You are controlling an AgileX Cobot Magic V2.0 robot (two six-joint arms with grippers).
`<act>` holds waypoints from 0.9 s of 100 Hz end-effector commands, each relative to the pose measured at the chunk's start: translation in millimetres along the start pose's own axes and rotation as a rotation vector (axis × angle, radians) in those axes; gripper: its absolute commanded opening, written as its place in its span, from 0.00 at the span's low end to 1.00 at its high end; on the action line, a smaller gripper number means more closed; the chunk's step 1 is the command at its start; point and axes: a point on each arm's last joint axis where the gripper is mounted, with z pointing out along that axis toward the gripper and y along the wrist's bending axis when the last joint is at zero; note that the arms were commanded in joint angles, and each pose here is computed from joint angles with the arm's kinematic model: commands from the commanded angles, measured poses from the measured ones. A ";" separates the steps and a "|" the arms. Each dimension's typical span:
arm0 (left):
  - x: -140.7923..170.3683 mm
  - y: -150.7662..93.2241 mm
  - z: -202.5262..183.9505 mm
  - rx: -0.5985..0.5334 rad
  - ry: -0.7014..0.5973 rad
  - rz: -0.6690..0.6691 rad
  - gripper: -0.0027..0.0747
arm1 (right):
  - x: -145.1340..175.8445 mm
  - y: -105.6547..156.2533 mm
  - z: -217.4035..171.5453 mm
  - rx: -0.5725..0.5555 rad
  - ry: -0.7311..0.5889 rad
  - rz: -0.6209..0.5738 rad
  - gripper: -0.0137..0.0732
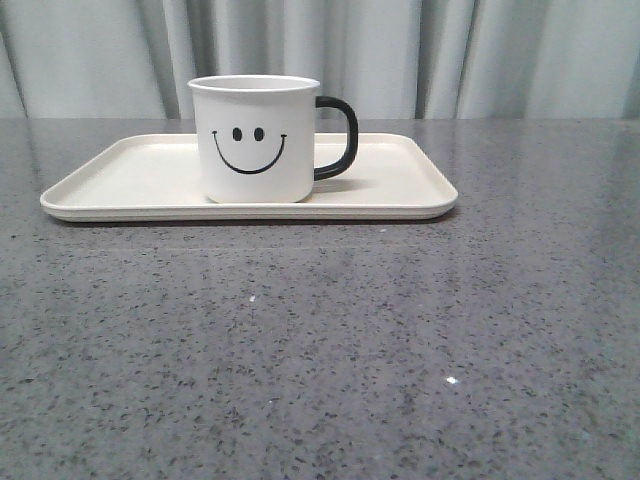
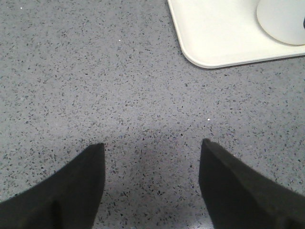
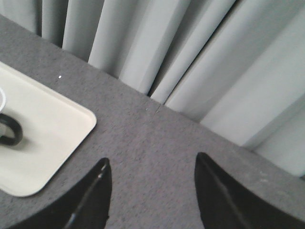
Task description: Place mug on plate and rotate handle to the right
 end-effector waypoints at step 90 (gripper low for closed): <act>-14.9 -2.1 -7.6 0.013 -0.133 -0.008 0.37 | 124.8 47.2 -13.3 0.079 -0.086 0.251 0.37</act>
